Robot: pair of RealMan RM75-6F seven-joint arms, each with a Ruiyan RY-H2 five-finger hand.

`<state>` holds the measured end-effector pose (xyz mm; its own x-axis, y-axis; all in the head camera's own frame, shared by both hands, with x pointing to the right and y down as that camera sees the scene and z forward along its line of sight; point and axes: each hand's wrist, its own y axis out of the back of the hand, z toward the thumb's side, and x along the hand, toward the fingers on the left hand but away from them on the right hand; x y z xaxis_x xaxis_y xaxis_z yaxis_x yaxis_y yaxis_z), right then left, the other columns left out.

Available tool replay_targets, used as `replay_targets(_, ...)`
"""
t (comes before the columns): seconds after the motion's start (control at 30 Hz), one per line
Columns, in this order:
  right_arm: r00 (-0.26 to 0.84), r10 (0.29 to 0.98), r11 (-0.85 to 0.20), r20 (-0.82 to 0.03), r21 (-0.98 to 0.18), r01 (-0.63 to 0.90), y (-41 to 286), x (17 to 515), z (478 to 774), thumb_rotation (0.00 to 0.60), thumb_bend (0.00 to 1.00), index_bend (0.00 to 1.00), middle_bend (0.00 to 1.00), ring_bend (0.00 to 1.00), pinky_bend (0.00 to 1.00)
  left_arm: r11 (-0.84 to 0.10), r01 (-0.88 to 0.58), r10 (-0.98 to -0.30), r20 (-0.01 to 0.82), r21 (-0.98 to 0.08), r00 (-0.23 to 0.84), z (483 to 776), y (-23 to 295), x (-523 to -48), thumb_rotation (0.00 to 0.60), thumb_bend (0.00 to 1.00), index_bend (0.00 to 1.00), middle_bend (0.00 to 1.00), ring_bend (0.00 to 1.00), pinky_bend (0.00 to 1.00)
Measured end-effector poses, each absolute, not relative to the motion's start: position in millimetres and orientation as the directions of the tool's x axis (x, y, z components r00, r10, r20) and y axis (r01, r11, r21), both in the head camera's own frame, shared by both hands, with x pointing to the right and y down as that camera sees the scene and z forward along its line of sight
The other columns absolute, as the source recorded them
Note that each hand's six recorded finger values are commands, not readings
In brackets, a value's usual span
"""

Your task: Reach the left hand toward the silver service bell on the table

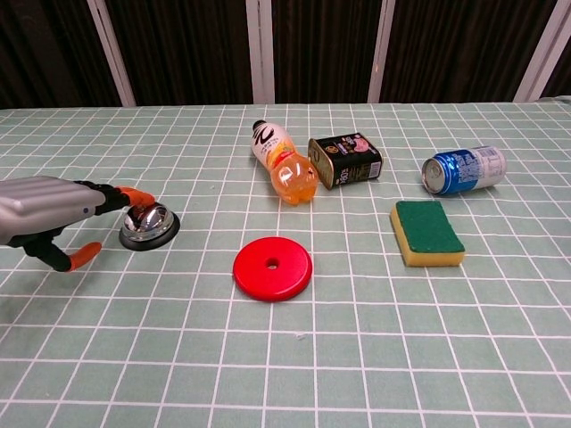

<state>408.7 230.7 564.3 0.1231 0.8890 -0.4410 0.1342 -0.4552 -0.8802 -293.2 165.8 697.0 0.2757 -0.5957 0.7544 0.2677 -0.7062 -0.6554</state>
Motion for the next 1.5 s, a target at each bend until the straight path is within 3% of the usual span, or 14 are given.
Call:
replay_targets(0.23, 0.122, 0.89, -0.454, -0.44, -0.881, 0.136, 230, 409, 564, 0.6, 0.22, 0.0, 0.0, 0.0, 0.0, -0.693, 0.246, -0.618, 0.734, -0.677, 0.281, 694, 159, -290, 0.6, 0.77, 0.0, 0.0, 0.0, 0.0)
replay_targets(0.47, 0.123, 0.89, -0.454, -0.439, -0.88, 0.14, 230, 409, 563, 0.6, 0.22, 0.0, 0.0, 0.0, 0.0, -0.643, 0.17, -0.674, 0.657, -0.747, 0.336, 673, 144, -268, 0.6, 0.73, 0.0, 0.0, 0.0, 0.0)
replay_targets(0.57, 0.123, 0.89, -0.455, -0.44, -0.879, 0.141, 230, 409, 563, 0.6, 0.22, 0.0, 0.0, 0.0, 0.0, -0.624, 0.123, -0.7, 0.622, -0.772, 0.35, 660, 137, -263, 0.6, 0.6, 0.0, 0.0, 0.0, 0.0)
replay_targets(0.7, 0.123, 0.89, -0.454, -0.439, -0.88, 0.142, 230, 410, 563, 0.6, 0.22, 0.0, 0.0, 0.0, 0.0, -0.593, 0.07, -0.739, 0.576, -0.802, 0.349, 641, 130, -265, 0.6, 0.27, 0.0, 0.0, 0.0, 0.0)
replay_targets(0.8, 0.124, 0.889, -0.455, -0.44, -0.879, 0.141, 230, 410, 563, 0.6, 0.22, 0.0, 0.0, 0.0, 0.0, -0.57, 0.05, -0.768, 0.553, -0.82, 0.324, 628, 130, -278, 0.6, 0.14, 0.0, 0.0, 0.0, 0.0)
replay_targets(0.93, 0.129, 0.889, -0.455, -0.439, -0.88, 0.135, 230, 409, 563, 0.6, 0.22, 0.0, 0.0, 0.0, 0.0, -0.55, 0.031, -0.801, 0.538, -0.835, 0.263, 613, 145, -309, 0.6, 0.11, 0.0, 0.0, 0.0, 0.0)
replay_targets(1.27, 0.129, 0.893, -0.445, -0.431, -0.888, 0.115, 230, 409, 563, 0.6, 0.22, 0.0, 0.0, 0.0, 0.0, -0.498, 0.024, -0.862, 0.498, -0.867, 0.089, 570, 216, -406, 0.6, 0.11, 0.0, 0.0, 0.0, 0.0)
replay_targets(1.5, 0.128, 0.893, -0.445, -0.432, -0.889, 0.109, 231, 408, 564, 0.6, 0.22, 0.0, 0.0, 0.0, 0.0, -0.477, 0.021, -0.877, 0.478, -0.878, 0.053, 556, 238, -444, 0.6, 0.11, 0.0, 0.0, 0.0, 0.0)
